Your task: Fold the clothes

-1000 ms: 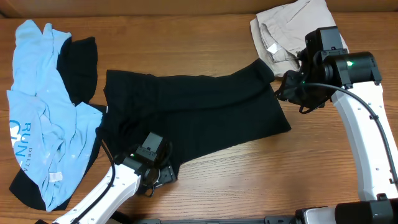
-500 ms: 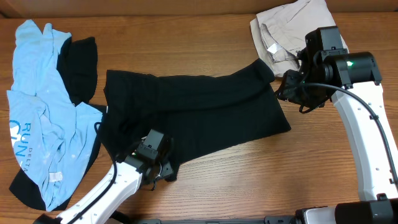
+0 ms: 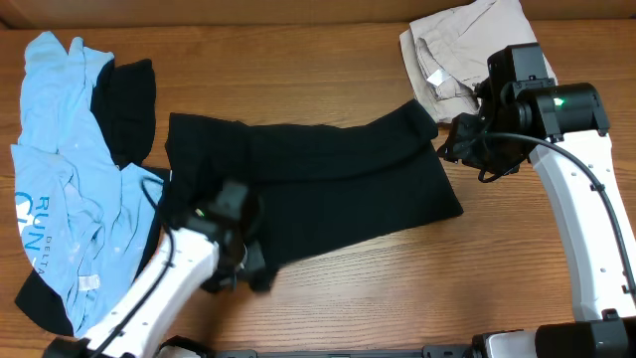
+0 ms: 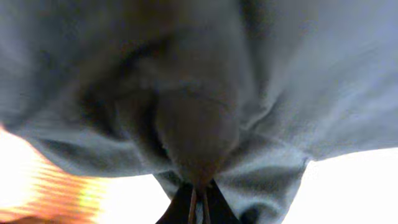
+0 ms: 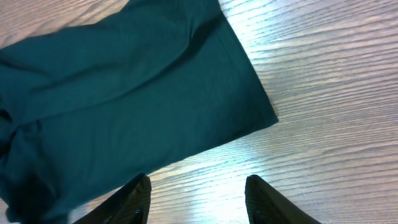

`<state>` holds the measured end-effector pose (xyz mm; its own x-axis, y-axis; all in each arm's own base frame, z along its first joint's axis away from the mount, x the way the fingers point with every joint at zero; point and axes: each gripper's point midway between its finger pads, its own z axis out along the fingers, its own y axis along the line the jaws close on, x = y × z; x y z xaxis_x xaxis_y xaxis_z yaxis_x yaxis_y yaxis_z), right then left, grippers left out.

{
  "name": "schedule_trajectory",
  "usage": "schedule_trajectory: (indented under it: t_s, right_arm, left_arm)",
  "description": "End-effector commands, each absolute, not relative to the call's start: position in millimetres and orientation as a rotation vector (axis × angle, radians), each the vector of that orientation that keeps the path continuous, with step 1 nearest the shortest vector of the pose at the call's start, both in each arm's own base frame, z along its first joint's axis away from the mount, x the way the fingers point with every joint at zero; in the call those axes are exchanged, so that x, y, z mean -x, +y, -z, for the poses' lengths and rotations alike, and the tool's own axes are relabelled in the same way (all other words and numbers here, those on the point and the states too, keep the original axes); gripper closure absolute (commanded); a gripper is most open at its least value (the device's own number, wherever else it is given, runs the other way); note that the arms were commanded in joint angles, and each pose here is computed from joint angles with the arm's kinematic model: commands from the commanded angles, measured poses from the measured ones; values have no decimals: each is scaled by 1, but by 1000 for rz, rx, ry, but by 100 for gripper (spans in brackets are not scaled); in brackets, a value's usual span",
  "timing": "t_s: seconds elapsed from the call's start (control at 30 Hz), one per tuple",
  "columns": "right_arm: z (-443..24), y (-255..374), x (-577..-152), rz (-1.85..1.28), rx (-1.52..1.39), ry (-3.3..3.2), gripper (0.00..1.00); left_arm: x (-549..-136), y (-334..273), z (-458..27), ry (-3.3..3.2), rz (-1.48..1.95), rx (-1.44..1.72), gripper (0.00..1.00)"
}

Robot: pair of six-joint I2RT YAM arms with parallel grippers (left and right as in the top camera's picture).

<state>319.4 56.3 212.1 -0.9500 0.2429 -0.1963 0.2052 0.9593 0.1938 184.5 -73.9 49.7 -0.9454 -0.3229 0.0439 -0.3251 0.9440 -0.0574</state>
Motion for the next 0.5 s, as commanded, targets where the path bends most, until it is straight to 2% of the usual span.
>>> schedule_trajectory:
  t_s: [0.0, 0.13, 0.33, 0.47]
  right_arm:
    - [-203, 54, -310, -238, -344, 2914, 48]
    - [-178, 53, -300, -221, -357, 2974, 48]
    - [-133, 55, -289, -234, -386, 3031, 48]
    - [-99, 55, -284, -238, -436, 3038, 56]
  left_arm:
    - [-219, -66, -92, -3176, -163, -320, 96]
    - [-231, -54, -114, -3214, -166, -268, 96]
    - [-240, -45, -112, -3233, -145, -206, 96]
    - [-239, -46, -105, -3200, -145, -202, 96]
